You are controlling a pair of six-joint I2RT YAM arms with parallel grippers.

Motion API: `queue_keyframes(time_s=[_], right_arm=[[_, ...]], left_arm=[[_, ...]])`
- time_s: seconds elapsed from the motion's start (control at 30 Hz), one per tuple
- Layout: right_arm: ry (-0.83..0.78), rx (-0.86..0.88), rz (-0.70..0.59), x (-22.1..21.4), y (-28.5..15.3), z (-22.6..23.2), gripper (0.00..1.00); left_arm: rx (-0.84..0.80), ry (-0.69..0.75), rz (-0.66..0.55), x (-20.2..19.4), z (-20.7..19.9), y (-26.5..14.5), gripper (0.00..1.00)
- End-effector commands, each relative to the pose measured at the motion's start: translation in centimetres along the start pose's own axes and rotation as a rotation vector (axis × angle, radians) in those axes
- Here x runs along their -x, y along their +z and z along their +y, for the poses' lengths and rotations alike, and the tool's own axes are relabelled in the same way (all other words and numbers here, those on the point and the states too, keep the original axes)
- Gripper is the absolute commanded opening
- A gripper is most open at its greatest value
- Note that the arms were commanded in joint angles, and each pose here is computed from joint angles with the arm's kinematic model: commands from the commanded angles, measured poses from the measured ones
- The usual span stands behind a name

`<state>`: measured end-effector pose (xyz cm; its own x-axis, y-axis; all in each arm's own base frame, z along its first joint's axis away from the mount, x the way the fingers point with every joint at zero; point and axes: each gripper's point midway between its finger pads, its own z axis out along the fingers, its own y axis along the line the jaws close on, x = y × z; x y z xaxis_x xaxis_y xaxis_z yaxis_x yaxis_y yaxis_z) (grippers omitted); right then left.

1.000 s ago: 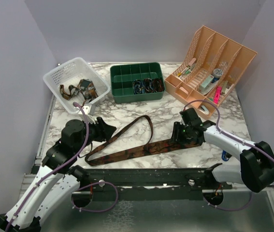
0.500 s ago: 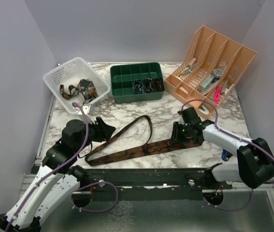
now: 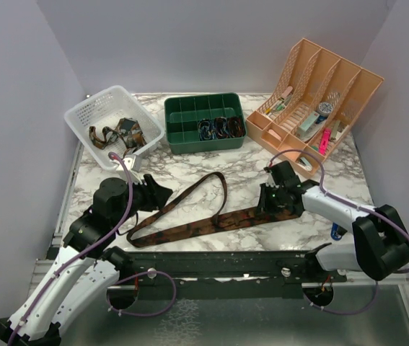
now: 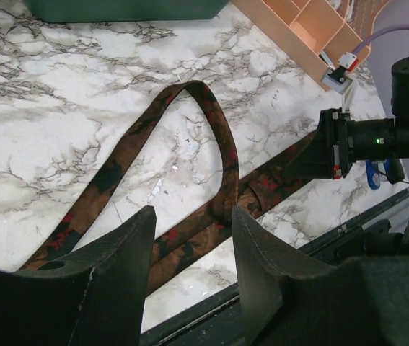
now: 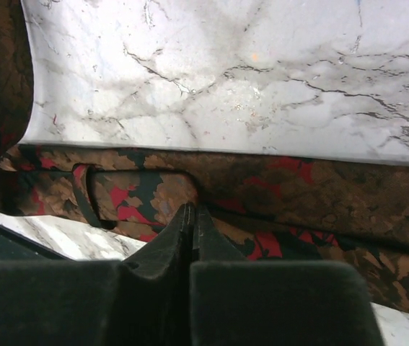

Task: Roll the ties
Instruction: Flatten out the tie at the center of the board.

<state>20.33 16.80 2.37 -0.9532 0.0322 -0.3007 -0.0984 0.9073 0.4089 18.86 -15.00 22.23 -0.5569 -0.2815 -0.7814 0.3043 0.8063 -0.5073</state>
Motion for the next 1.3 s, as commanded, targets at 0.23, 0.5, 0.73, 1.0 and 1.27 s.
queue_keyframes(time_s=[0.23,0.5,0.73,1.0,1.27], right_arm=[[0.121,-0.375,-0.282,4.2,-6.4,-5.7,0.01],[0.552,-0.669,-0.538,2.7,-11.7,-12.0,0.01],[0.526,-0.674,-0.799,6.1,-15.2,-12.8,0.0],[0.448,-0.612,-0.622,7.7,-10.1,-13.6,0.0],[0.426,-0.63,-0.633,7.7,-10.9,-13.8,0.01]], left_arm=[[0.033,0.007,0.002,-0.2,0.8,0.2,0.48],[0.029,0.01,-0.007,-0.1,0.7,-0.3,0.48],[0.037,-0.042,-0.002,-0.9,1.1,-0.4,0.48],[0.115,-0.322,0.329,-9.1,2.0,2.6,0.64],[0.284,-0.265,0.416,-13.1,3.7,2.8,0.72]])
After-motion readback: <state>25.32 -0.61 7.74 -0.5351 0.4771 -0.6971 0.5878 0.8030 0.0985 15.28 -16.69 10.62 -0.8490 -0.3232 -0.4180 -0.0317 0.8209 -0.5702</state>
